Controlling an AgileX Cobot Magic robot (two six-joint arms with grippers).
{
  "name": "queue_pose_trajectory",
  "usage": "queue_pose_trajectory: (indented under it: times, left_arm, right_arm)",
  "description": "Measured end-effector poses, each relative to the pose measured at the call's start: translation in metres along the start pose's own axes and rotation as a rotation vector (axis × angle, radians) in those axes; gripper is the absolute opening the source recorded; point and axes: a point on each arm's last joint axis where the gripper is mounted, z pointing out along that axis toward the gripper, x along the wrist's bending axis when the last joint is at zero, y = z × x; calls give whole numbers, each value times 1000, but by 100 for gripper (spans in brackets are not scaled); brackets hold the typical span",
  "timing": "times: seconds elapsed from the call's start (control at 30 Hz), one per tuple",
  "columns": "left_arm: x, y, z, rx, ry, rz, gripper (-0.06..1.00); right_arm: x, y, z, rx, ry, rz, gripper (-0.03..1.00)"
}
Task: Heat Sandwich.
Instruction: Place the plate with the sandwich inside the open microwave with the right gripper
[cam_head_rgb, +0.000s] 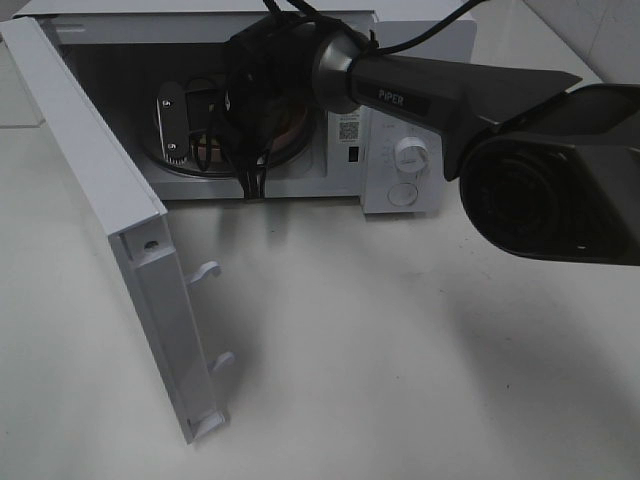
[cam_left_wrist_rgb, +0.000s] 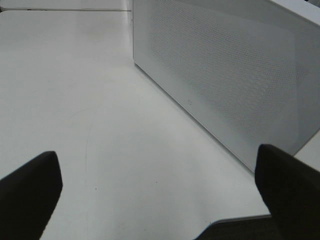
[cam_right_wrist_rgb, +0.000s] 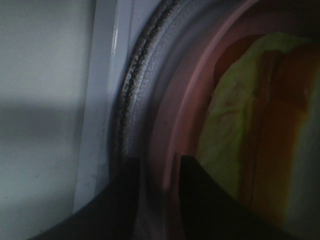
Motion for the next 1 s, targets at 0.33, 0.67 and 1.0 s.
queue_pose_trajectory:
  times: [0.33,0.67,1.0]
  left_arm:
    - [0,0,0,0,0,0,97]
    - [0,0,0,0,0,0,97]
    - [0,0,0,0,0,0,97]
  right_arm:
    - [0,-1,-1,10,13,28,54]
    - [-6,0,-14,2,-2,109,72]
    - [7,-6,-28,-25,-3,103,76]
